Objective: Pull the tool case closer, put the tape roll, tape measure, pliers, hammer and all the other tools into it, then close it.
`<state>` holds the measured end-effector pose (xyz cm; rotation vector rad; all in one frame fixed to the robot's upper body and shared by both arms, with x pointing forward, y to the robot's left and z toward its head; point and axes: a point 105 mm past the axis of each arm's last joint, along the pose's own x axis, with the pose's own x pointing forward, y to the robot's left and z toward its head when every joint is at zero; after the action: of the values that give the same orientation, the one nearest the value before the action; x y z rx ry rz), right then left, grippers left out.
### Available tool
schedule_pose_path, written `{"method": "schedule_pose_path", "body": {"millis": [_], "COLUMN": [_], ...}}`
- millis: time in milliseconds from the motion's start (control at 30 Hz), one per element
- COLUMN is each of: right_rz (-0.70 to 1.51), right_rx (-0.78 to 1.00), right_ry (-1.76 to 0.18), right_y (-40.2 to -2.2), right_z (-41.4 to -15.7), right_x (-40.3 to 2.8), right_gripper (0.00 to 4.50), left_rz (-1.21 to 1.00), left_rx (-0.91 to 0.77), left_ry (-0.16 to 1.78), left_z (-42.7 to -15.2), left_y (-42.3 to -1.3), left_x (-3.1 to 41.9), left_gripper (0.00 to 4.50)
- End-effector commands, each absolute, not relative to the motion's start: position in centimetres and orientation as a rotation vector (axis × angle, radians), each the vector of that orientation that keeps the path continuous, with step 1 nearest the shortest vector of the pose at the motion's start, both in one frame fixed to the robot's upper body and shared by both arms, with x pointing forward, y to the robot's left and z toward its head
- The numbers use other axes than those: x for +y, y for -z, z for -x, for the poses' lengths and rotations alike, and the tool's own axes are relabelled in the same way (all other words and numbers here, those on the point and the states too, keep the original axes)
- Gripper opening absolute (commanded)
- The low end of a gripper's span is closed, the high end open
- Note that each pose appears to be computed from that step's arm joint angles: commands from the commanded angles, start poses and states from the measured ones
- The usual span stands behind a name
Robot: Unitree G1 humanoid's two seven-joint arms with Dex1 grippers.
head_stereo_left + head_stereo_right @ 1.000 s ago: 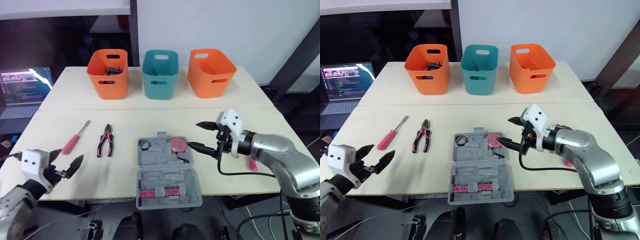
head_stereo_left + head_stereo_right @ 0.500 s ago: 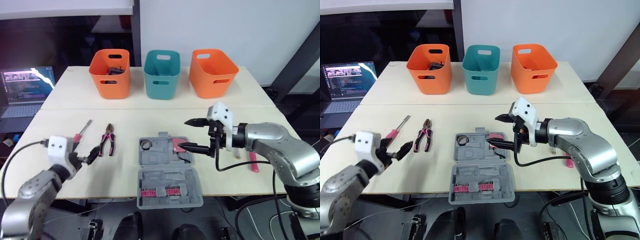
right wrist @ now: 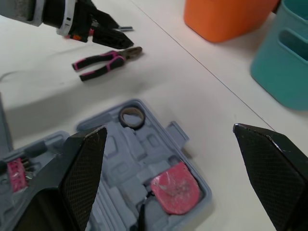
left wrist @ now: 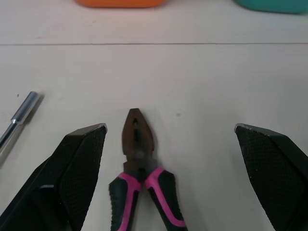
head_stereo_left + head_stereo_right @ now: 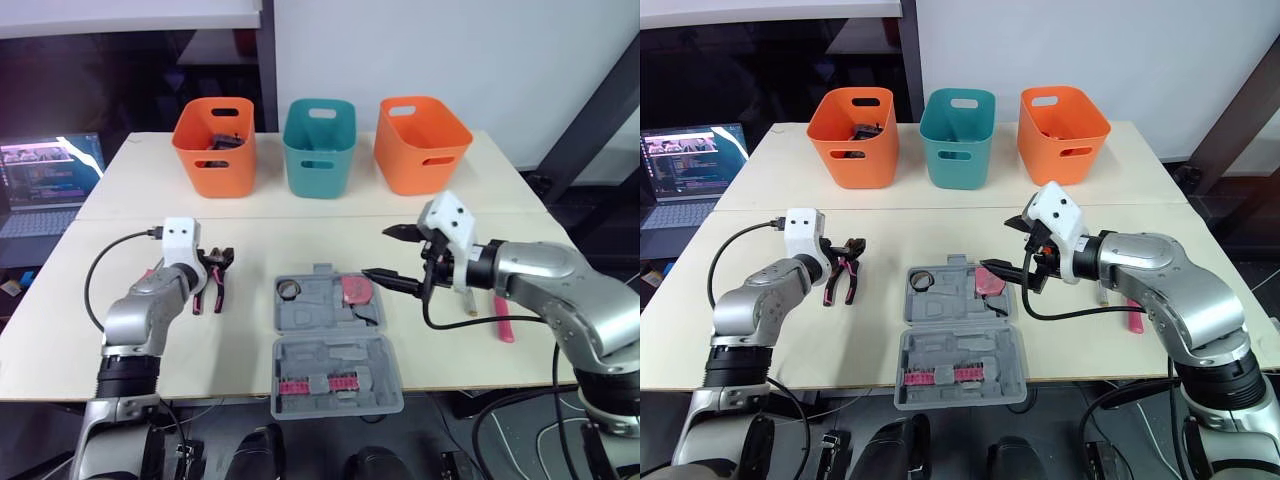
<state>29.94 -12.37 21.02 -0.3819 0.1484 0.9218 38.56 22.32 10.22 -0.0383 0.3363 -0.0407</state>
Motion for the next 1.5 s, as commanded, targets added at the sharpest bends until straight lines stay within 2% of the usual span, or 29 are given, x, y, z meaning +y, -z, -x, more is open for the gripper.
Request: {"method": "schedule_pose_path", "body": {"millis": [33, 333, 800, 900, 967, 1000, 1200, 1267, 1400, 1500], "right_rz": [0.4, 0.422, 0.426, 0.433, 0.437, 0.438, 0.439, 0.443, 0.454, 0.475], "right_rx": [0.089, 0.067, 0.064, 0.07, 0.075, 0.076, 0.079, 0.08, 0.073, 0.09], "right_ry": [-0.896, -0.853, -0.821, -0.817, -0.815, -0.813, -0.812, -0.817, -0.848, -0.894], "right_y": [-22.7, -23.6, -23.4, -23.2, -23.0, -22.9, -22.7, -22.6, -22.7, -22.5], "right_z": [-29.8, -30.5, -30.9, -31.0, -31.0, -31.0, -30.9, -30.7, -30.2, -29.7], "right_x": [-12.4, -12.4, -12.5, -12.6, -12.6, -12.7, -12.7, -12.7, -12.7, -12.8], "right_gripper": [4.44, 4.44, 4.44, 4.5, 4.5, 4.5, 4.5, 4.5, 4.5, 4.5], "left_rz": [0.027, 0.064, 0.069, 0.086, 0.097, 0.097, 0.01, -0.068, -0.084, -0.224], "left_rx": [0.349, 0.392, 0.439, 0.427, 0.408, 0.396, 0.31, 0.202, 0.162, 0.097], "left_ry": [-0.016, 0.004, -0.048, -0.048, -0.067, -0.074, -0.049, 0.052, 0.271, 0.557], "left_z": [-38.7, -38.5, -38.2, -38.6, -39.0, -39.2, -40.2, -40.5, -40.2, -38.9], "left_y": [-9.5, -7.2, -5.9, -6.0, -6.3, -6.5, -8.3, -10.3, -12.5, -15.3], "left_x": [22.9, 21.2, 21.7, 21.7, 22.1, 22.2, 22.2, 21.3, 19.7, 17.2], "left_gripper": [4.5, 4.5, 4.5, 3.63, 2.72, 2.45, 2.43, 2.43, 2.41, 2.41]}}
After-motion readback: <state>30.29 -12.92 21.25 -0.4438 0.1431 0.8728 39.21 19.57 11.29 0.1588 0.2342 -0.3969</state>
